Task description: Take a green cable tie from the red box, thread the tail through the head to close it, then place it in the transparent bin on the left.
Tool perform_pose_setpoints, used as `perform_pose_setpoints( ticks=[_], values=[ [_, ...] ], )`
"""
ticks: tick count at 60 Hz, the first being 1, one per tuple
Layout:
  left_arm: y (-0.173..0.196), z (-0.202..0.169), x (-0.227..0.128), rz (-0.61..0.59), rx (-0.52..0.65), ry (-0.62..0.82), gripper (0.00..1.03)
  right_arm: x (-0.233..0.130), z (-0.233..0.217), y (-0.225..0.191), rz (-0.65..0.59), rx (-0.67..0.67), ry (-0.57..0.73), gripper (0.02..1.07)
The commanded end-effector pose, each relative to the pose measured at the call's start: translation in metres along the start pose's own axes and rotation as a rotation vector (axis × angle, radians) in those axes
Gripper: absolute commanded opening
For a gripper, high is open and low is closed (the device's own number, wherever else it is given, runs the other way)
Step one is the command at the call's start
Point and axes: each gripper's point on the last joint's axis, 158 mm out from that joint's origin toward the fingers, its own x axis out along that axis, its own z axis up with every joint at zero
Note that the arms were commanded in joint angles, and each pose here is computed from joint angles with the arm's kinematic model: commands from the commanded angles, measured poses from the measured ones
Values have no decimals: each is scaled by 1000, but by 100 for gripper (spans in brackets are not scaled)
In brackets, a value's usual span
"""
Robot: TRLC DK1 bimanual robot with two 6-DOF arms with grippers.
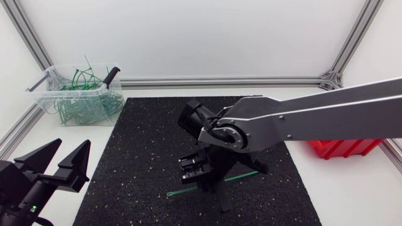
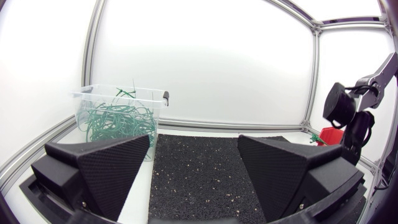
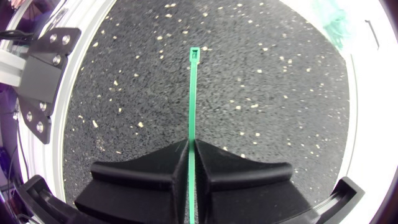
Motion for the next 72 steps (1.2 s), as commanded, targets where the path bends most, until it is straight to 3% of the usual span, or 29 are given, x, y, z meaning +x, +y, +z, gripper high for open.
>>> perform_pose_setpoints(
  ticks=[1, 15, 35, 56, 72],
  values=[
    [0, -23, 1, -3, -17, 51, 99, -22, -1, -13, -82, 78, -48, 8],
    [-8, -18, 1, -37, -14, 33, 99, -94, -7, -52, -396, 214, -150, 8],
    [-15, 14, -6, -50, -20, 17, 97, -175, -15, -65, -729, 318, -217, 8],
    [-27, 39, 8, -59, -48, 173, 93, -230, -6, -57, -855, 390, -272, 8],
    [-49, 46, 19, -106, -62, 417, 93, -252, -6, -53, -885, 467, -315, 8]
  ],
)
